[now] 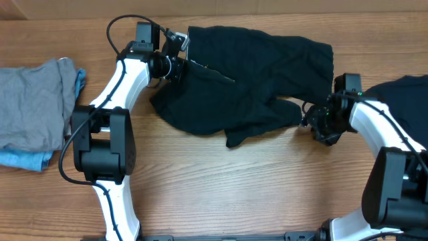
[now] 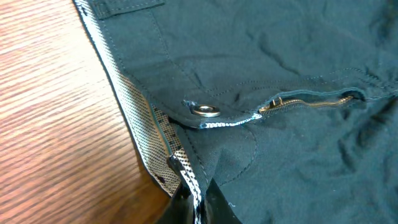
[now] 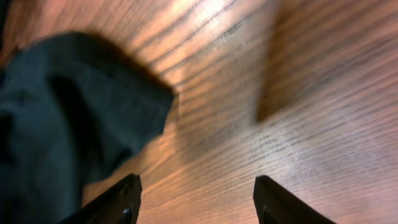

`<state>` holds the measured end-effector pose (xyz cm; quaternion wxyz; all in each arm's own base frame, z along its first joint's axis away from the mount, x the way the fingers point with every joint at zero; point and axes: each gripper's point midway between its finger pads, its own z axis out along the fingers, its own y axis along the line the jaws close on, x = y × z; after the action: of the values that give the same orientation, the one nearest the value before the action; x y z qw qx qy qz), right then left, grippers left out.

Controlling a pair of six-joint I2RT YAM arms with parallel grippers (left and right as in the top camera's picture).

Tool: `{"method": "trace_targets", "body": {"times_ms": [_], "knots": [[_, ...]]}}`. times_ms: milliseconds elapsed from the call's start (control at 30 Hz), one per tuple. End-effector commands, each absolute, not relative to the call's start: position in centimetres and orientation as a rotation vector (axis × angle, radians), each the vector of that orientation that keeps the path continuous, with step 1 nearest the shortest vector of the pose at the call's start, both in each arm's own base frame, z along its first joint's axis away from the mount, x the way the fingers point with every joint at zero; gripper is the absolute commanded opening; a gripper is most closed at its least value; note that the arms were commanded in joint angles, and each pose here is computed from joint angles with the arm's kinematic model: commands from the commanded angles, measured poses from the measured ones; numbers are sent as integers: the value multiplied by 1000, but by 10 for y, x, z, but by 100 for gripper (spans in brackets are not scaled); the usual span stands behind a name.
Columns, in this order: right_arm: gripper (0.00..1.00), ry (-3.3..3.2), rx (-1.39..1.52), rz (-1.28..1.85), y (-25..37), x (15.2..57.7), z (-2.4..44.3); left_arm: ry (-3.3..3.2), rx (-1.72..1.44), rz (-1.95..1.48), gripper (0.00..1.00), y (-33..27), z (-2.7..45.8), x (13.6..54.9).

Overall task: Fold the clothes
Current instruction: 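Pull the pants' right side outward with the right gripper to spread them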

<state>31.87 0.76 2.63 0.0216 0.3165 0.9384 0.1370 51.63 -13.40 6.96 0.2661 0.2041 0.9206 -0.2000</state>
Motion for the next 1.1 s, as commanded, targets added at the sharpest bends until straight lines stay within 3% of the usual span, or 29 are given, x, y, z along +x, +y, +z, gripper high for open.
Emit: {"method": "trace_targets", "body": {"times_ms": [0,167,333,433,533,667,767,867,933,967,1033,1067], "knots": [[59,2881,979,458,12,312,6,2469,511,-501,6,-128,73,530],[57,2801,927,560,20,329,5,2442,512,-489,8,-128,76,536],[65,2735,1008,689,31,340,12,2446,511,-490,9,-128,75,535],[65,2710,984,744,36,346,17,2446,511,-490,12,-128,75,535],[56,2694,1043,749,35,347,17,2446,511,-490,13,-128,75,535],[28,2686,1047,695,29,349,15,2446,511,-489,13,-128,75,535],[31,2673,1037,695,28,351,13,2447,510,-489,14,-127,75,535],[47,2654,1039,695,28,351,9,2446,510,-488,16,-127,75,535],[47,2631,1083,705,28,350,5,2446,510,-489,17,-127,75,535],[44,2618,1106,712,28,349,3,2447,510,-489,17,-127,75,535],[25,2605,1116,716,28,350,2,2447,510,-489,18,-127,75,535],[5,2598,1109,718,28,352,3,2446,510,-488,18,-127,75,535]]}}
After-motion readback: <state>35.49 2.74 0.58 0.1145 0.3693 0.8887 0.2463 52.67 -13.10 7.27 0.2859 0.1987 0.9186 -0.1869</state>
